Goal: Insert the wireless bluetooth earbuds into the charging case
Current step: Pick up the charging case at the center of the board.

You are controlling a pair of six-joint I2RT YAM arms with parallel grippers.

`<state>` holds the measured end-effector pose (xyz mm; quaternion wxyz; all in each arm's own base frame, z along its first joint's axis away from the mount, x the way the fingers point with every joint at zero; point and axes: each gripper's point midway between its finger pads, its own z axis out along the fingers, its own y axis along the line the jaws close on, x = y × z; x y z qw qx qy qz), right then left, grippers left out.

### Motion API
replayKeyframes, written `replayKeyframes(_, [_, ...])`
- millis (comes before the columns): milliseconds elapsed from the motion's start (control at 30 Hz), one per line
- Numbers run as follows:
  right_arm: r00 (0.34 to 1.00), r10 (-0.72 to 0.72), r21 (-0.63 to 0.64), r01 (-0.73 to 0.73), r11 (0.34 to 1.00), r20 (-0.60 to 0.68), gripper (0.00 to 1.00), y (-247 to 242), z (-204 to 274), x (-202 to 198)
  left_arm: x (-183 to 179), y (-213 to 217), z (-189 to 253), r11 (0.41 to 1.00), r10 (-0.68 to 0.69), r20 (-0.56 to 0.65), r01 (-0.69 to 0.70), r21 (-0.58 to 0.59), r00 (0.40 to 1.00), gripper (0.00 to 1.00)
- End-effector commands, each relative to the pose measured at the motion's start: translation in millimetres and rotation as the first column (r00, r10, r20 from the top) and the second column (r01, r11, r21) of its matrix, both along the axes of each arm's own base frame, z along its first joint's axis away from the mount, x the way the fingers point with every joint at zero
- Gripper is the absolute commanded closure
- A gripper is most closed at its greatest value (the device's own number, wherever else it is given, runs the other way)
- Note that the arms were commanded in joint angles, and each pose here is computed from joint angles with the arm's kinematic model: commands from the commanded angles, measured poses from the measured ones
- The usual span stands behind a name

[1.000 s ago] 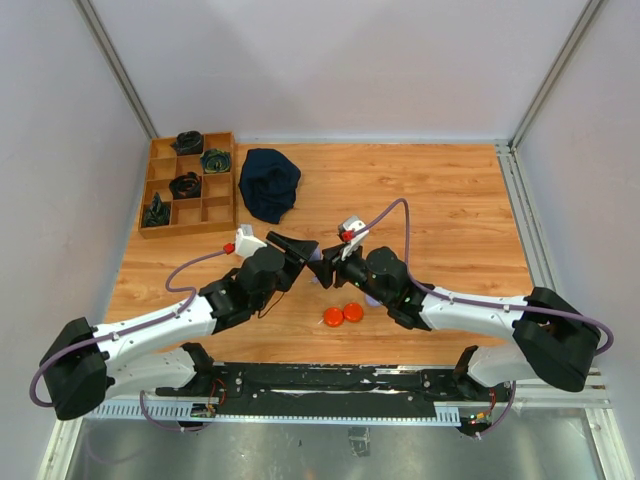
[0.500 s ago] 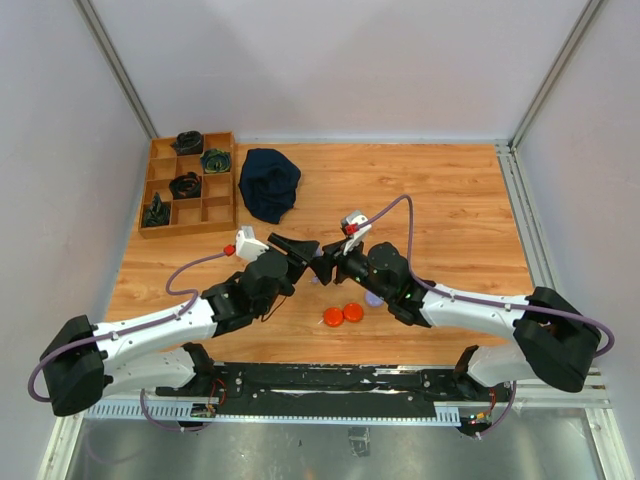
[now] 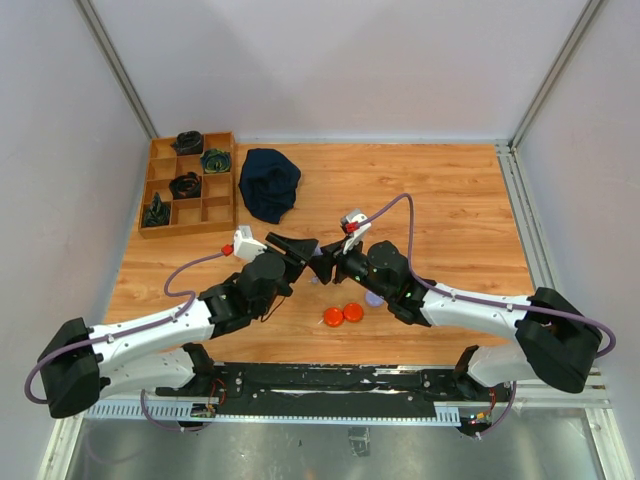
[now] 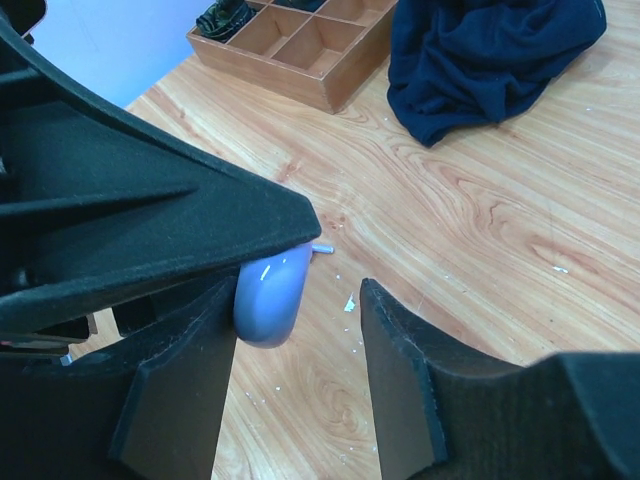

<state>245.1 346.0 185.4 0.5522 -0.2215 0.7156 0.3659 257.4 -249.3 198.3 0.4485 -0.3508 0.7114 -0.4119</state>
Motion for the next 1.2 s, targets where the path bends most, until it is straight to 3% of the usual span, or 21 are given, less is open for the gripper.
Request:
replayKeyframes(0, [1.0, -0.027, 0.034, 0.027, 0.999, 0.003, 0.48, -5, 17, 10, 3, 9, 15, 0.999, 0.046, 0.056, -0.045, -0.016, 0.997, 0.62])
replayKeyframes(367, [1.0, -0.023, 0.058, 0.022, 0.998, 0.012, 0.5, -3, 24, 12, 1, 6, 15, 0.999, 0.032, 0.064, -0.031, -0.02, 0.997, 0.62])
replayKeyframes(600, [0.999, -0.033, 0.073, 0.031, 0.997, 0.019, 0.64, -6, 27, 13, 0, 5, 13, 0.999, 0.024, 0.064, -0.022, -0.028, 0.998, 0.6])
replayKeyframes(667, [0.999, -0.026, 0.075, 0.025, 0.997, 0.021, 0.69, -7, 27, 12, 0, 5, 13, 0.999, 0.022, 0.067, -0.021, -0.025, 0.997, 0.57])
replayKeyframes(800, [1.0, -0.014, 0.078, 0.011, 0.997, 0.027, 0.81, -9, 30, 10, -2, 7, 14, 1.0, 0.011, 0.085, -0.011, -0.004, 0.996, 0.4])
replayKeyframes(967, [0.999, 0.027, 0.084, -0.03, 0.996, 0.041, 0.88, -13, 35, 7, -4, 16, 22, 0.999, 0.001, 0.139, -0.008, 0.052, 0.99, 0.23])
replayKeyframes(1167, [0.991, 0.107, 0.093, -0.114, 0.989, 0.076, 0.94, -23, 44, 0, -12, 28, 42, 0.983, -0.072, 0.278, 0.021, 0.18, 0.958, 0.14])
